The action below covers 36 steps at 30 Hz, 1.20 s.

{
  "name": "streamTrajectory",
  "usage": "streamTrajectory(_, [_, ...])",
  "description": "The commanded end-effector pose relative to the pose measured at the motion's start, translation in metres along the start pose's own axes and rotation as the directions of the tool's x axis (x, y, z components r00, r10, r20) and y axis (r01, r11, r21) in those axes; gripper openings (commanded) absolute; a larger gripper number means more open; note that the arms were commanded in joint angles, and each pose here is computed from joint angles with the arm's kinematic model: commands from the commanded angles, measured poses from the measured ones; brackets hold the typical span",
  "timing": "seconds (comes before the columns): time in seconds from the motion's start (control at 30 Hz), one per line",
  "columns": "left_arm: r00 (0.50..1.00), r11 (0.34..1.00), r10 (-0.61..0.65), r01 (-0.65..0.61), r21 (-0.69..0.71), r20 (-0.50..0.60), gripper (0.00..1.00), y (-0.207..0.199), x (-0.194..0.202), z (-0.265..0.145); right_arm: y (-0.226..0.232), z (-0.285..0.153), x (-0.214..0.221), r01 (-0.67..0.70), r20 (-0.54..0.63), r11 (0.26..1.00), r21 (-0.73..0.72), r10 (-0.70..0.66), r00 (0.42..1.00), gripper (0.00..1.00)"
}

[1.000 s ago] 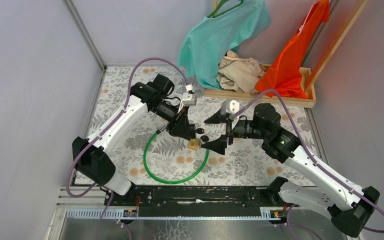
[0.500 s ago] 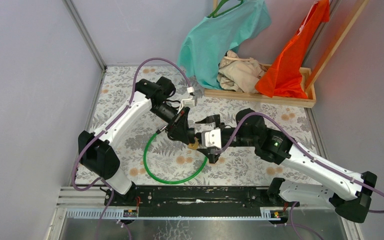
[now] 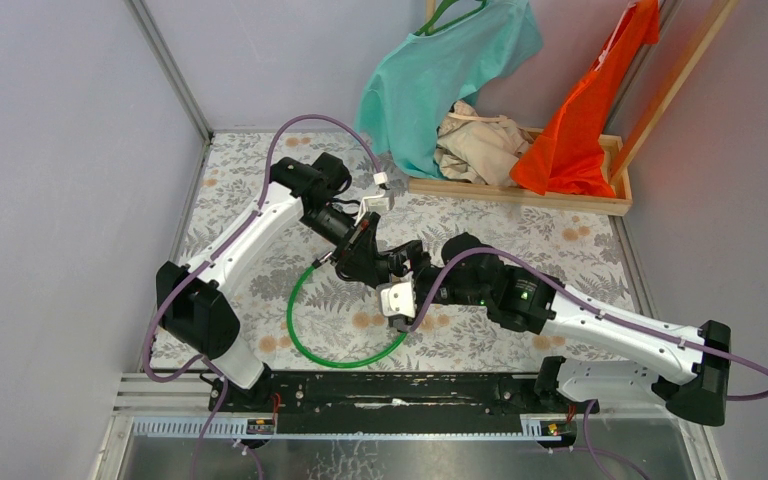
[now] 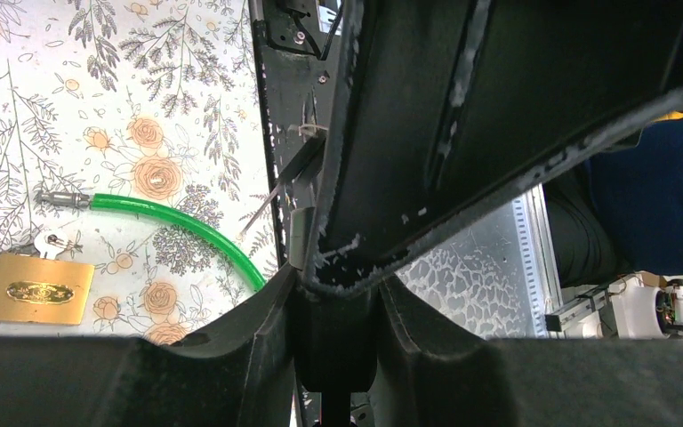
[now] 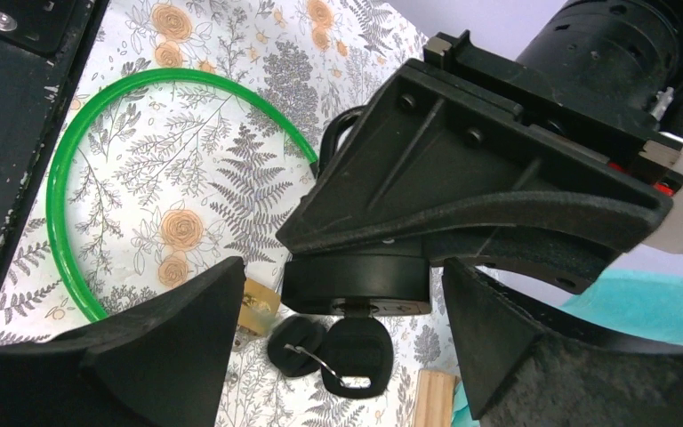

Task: Unlock with the key

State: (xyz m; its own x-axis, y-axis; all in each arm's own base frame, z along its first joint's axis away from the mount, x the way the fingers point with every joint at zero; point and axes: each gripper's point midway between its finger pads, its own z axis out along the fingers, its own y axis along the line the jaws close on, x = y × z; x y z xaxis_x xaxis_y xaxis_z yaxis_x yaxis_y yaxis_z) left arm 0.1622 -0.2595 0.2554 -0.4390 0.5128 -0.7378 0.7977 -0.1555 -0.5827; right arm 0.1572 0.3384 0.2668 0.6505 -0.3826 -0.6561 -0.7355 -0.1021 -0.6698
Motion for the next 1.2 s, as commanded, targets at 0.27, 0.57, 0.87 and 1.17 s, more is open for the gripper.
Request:
streamTrajectory(0.27, [0.995, 0.998, 0.028, -0.034, 0.057, 0.099, 0.12, -0.036, -0.032, -0.008, -0.022, 0.005, -0.003, 0.223, -0.091, 0.967, 0.126, -0.213, 0.973, 0.58])
streamTrajectory(0.57, [0.995, 0.998, 0.05, -0.053, 0.033, 0.089, 0.34, -0.042, -0.031, -0.011, -0.041, -0.009, -0.011, 0.236, -0.107, 0.937, 0.256, -0.215, 0.971, 0.0])
streamTrajectory(0.87, [0.986, 0.975, 0.165, -0.169, -0.148, -0.039, 0.73, -0.019, -0.009, -0.028, -0.041, -0.027, -0.011, 0.183, -0.1, 0.938, 0.293, -0.161, 0.982, 0.0])
streamTrajectory(1.17, [0.96, 0.913, 0.241, -0.274, -0.302, -0.142, 0.44, 0.016, 0.008, -0.038, -0.032, -0.031, -0.009, 0.073, -0.062, 0.954, 0.291, -0.058, 0.996, 0.0])
